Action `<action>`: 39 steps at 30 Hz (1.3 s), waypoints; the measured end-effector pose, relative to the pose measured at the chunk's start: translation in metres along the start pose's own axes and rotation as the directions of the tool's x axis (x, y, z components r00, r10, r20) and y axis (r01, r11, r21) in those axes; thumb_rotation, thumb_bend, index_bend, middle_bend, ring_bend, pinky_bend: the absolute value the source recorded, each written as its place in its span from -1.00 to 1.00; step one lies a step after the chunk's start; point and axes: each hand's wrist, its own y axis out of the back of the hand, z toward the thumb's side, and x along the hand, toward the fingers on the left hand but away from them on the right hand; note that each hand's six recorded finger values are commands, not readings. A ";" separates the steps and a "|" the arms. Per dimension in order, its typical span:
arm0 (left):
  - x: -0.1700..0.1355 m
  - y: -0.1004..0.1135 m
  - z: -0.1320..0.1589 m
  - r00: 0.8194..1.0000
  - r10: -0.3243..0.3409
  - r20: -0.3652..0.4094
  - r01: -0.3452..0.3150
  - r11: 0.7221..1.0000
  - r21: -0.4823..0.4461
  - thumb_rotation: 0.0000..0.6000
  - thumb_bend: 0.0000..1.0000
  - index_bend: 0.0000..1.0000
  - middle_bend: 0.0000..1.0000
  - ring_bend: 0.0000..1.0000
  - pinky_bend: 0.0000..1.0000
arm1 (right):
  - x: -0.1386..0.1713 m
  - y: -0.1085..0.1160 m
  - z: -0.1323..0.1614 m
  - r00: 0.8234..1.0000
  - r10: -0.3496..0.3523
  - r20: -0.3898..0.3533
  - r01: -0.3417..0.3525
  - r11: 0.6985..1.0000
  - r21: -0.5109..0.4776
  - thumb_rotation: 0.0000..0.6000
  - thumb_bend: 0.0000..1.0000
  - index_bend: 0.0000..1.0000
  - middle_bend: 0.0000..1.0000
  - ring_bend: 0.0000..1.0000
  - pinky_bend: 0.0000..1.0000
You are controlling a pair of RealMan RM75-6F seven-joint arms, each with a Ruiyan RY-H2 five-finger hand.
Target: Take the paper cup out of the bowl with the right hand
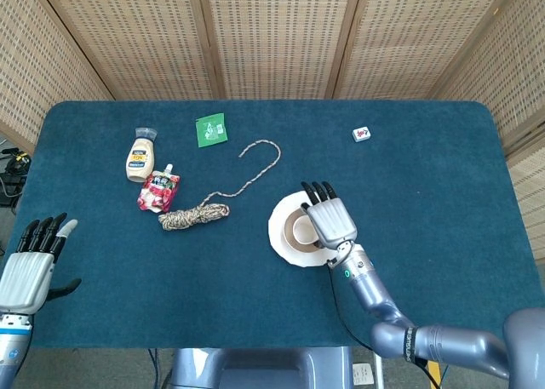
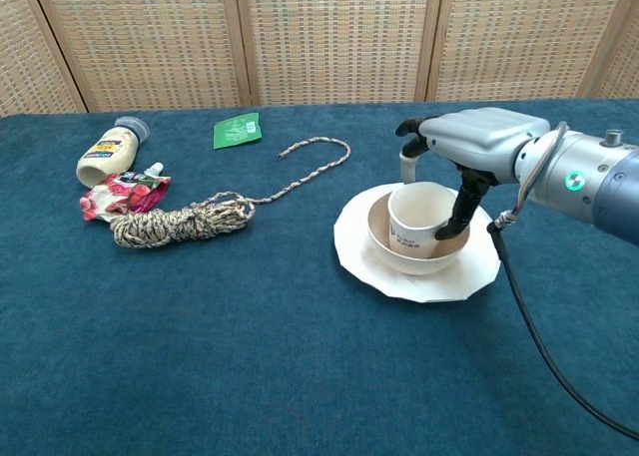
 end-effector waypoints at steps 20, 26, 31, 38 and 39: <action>0.000 -0.001 0.002 1.000 -0.004 0.002 0.004 1.000 0.008 1.00 -1.00 -1.00 -1.00 -1.00 -1.00 | 0.012 0.063 -0.036 0.982 -0.166 0.087 0.164 0.986 0.025 1.00 -0.40 -0.01 -0.71 -1.00 -0.68; -0.002 -0.002 0.005 1.000 -0.002 0.007 0.001 1.000 0.019 1.00 -1.00 -1.00 -1.00 -1.00 -1.00 | 0.024 0.085 -0.099 0.952 -0.214 0.219 0.200 0.976 0.084 1.00 -0.40 -0.01 -0.71 -1.00 -0.68; -0.003 -0.004 0.009 1.000 -0.005 0.016 0.005 0.999 0.033 1.00 -1.00 -1.00 -1.00 -1.00 -1.00 | 0.028 0.073 -0.135 0.941 -0.169 0.293 0.151 0.985 0.082 1.00 -0.41 -0.01 -0.71 -1.00 -0.68; -0.004 -0.005 0.012 1.000 -0.009 0.026 0.008 0.999 0.037 1.00 -1.00 -1.00 -1.00 -1.00 -1.00 | 0.025 0.046 -0.166 0.929 -0.103 0.355 0.091 0.995 0.049 1.00 -0.41 -0.01 -0.71 -1.00 -0.68; -0.004 -0.005 0.012 1.000 -0.009 0.025 0.008 0.999 0.037 1.00 -1.00 -1.00 -1.00 -1.00 -1.00 | 0.025 0.042 -0.170 0.927 -0.094 0.363 0.084 0.995 0.043 1.00 -0.41 -0.02 -0.71 -1.00 -0.68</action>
